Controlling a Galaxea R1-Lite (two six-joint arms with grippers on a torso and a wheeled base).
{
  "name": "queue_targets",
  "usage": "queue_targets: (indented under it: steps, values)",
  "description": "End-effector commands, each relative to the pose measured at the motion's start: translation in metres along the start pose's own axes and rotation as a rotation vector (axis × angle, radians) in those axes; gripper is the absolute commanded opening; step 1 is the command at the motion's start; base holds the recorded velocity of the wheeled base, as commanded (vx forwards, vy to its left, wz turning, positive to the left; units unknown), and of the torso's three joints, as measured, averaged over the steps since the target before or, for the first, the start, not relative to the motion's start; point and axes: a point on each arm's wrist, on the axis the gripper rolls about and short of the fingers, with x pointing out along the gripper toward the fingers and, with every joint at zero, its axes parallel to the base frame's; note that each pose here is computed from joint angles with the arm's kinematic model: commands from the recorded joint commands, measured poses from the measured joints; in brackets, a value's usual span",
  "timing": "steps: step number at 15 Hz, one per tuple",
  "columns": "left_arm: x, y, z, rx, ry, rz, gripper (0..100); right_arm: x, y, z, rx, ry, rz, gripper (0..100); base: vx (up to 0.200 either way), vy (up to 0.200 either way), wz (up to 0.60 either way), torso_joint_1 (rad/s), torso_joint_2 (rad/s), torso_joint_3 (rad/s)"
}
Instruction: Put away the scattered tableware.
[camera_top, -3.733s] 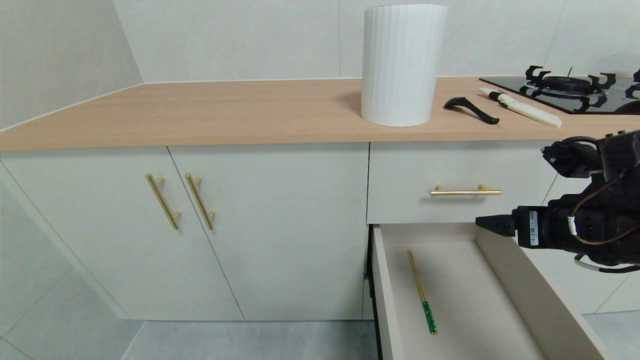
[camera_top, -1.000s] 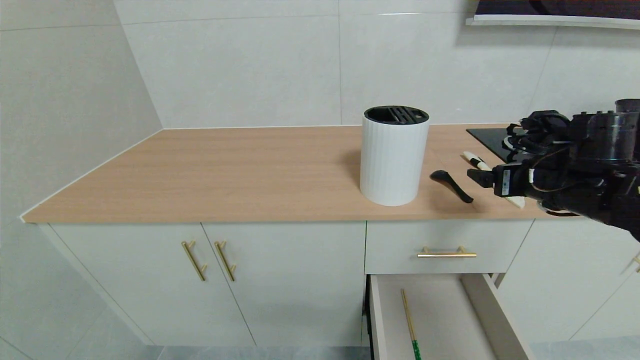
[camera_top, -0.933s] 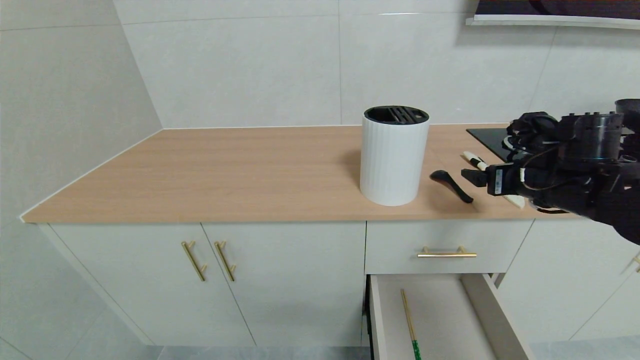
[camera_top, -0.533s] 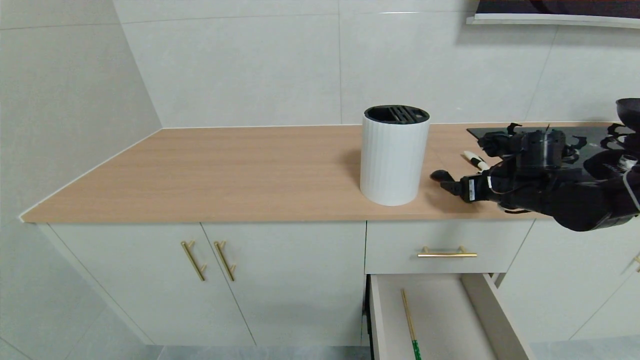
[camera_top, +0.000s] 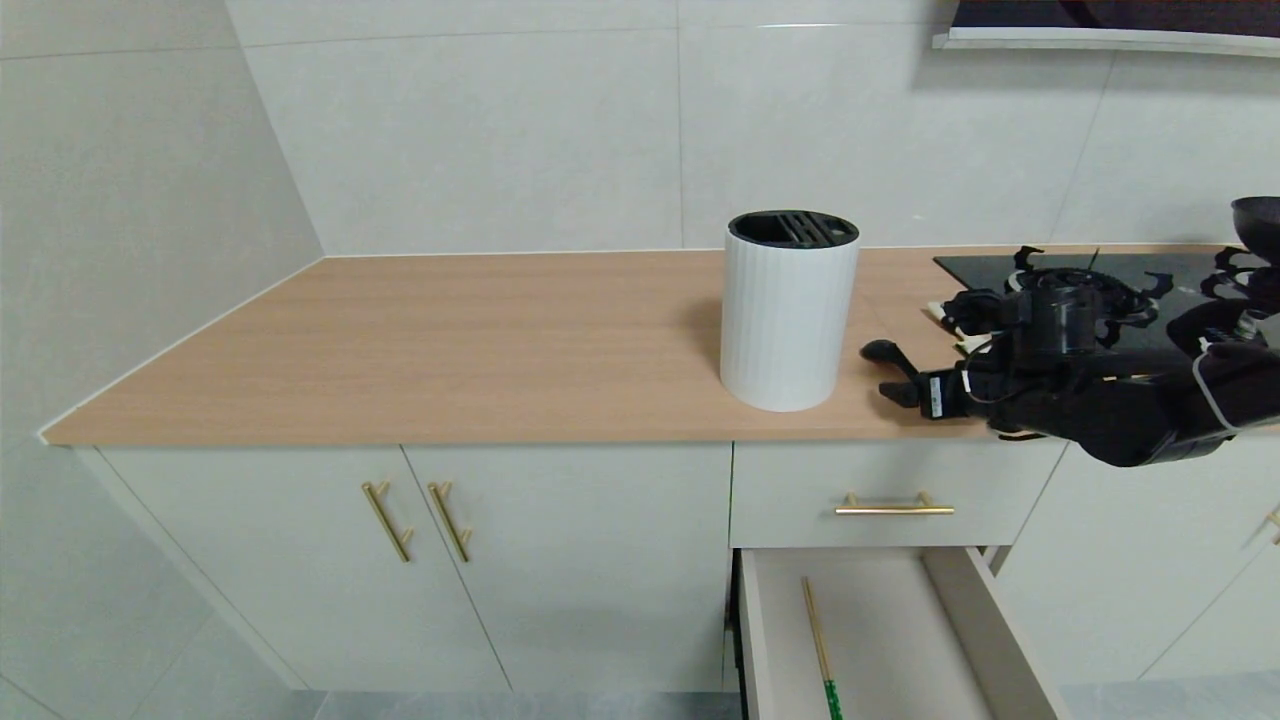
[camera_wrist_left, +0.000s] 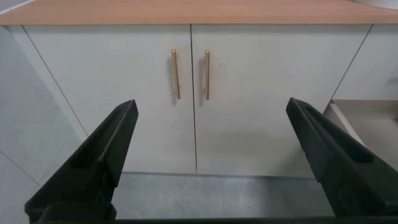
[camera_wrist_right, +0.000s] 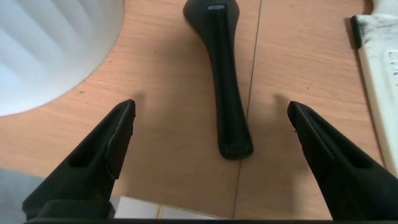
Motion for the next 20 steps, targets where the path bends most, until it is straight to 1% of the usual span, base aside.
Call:
queue_targets:
  steps: [1,5,6,10,15,17,18,20]
  values:
    - [0.000,0.000,0.000,-0.001,0.000,0.001,100,0.006,-0.004,-0.004,0.006,0.010,-0.009,100,0.000,0.000,0.00,0.000,0.00,0.000]
    - [0.000,0.000,0.000,-0.001,0.000,0.001,100,0.012,-0.006,-0.007,0.008,0.031,-0.013,100,0.000,0.000,0.00,0.000,0.00,0.000]
    - [0.000,0.000,0.000,-0.001,0.000,0.001,100,0.013,-0.006,-0.008,0.008,0.034,-0.012,0,0.000,0.000,0.00,0.000,0.00,0.000]
    - [0.000,0.000,0.000,-0.001,0.000,0.001,100,0.018,-0.006,-0.010,0.010,0.036,-0.014,0,0.000,0.000,0.00,0.000,0.00,0.000]
    - [0.000,0.000,0.000,-0.001,0.000,0.001,100,0.014,-0.006,-0.006,0.015,0.025,-0.016,0,0.000,0.000,0.00,0.000,0.00,0.000]
    - [0.000,0.000,0.000,-0.001,0.000,0.001,100,0.003,-0.004,0.001,0.020,0.010,-0.013,0,0.000,0.000,0.00,0.000,0.00,0.000]
    - [0.000,0.000,0.000,-0.001,0.000,0.001,100,-0.012,-0.001,0.006,0.042,0.000,-0.007,0,0.000,0.000,0.00,0.000,0.00,0.000]
    - [0.000,0.000,0.000,-0.001,0.000,0.001,100,-0.051,0.015,0.015,0.066,0.017,0.026,0,0.000,0.000,0.00,0.000,0.00,0.000]
